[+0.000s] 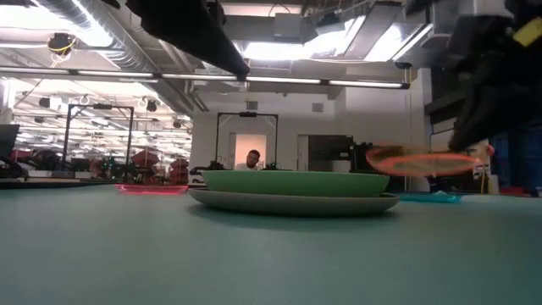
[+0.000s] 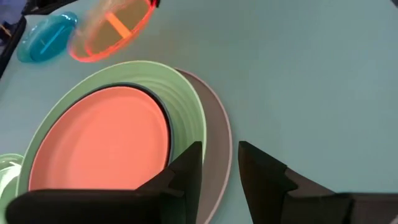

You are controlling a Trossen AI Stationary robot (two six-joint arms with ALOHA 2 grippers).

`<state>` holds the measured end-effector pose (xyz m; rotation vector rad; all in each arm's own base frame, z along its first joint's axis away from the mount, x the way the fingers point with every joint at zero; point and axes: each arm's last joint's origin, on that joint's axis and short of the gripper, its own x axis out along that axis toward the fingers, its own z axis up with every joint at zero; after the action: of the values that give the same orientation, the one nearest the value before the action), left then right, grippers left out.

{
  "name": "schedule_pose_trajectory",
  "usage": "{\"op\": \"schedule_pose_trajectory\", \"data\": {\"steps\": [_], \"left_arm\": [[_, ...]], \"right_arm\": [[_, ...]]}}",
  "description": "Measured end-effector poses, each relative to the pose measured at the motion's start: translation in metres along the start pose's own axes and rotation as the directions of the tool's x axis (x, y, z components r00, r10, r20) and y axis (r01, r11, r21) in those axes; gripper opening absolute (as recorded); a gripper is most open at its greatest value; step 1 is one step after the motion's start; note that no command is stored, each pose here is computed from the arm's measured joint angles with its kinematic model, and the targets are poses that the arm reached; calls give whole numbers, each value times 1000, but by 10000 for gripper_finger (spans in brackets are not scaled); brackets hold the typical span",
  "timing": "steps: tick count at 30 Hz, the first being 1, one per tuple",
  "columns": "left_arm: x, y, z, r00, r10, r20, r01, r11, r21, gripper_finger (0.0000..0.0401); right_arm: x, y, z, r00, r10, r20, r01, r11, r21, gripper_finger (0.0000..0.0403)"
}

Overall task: Stack plastic plates
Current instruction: Stack the orange plate on top of the brown plate

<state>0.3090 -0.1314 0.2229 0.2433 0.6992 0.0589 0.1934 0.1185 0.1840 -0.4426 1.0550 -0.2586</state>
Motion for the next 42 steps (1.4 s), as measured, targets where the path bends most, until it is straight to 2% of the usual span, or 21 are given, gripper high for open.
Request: {"op": "schedule_pose_trajectory", "data": {"steps": [4, 11, 22, 30, 36, 42], "left_arm": [[-2, -3, -1, 1000, -4, -3, 4, 1000, 9, 98], [-2, -4, -4, 1000, -6, -12, 6, 1000, 18, 98], [6, -5, -25, 999, -3, -32, 4, 1000, 26, 98], [9, -4, -42, 999, 0, -47, 0, 1000, 0, 98], [-4, 4, -48, 1000, 10, 12, -10, 999, -48, 98], [-21, 14, -59, 995, 13, 102, -1, 993, -116, 98]], "right_arm": [[-4, -1, 10, 997, -27, 67, 30, 999, -44, 1], [1, -6, 32, 982, 0, 191, 18, 996, -89, 1], [20, -33, 62, 936, 150, 318, -124, 987, -102, 1], [30, -54, 77, 875, 234, 424, -225, 972, -72, 1], [39, -66, 83, 840, 272, 469, -274, 959, -66, 1], [62, -66, 87, 845, 275, 459, -287, 957, -45, 1]]}}
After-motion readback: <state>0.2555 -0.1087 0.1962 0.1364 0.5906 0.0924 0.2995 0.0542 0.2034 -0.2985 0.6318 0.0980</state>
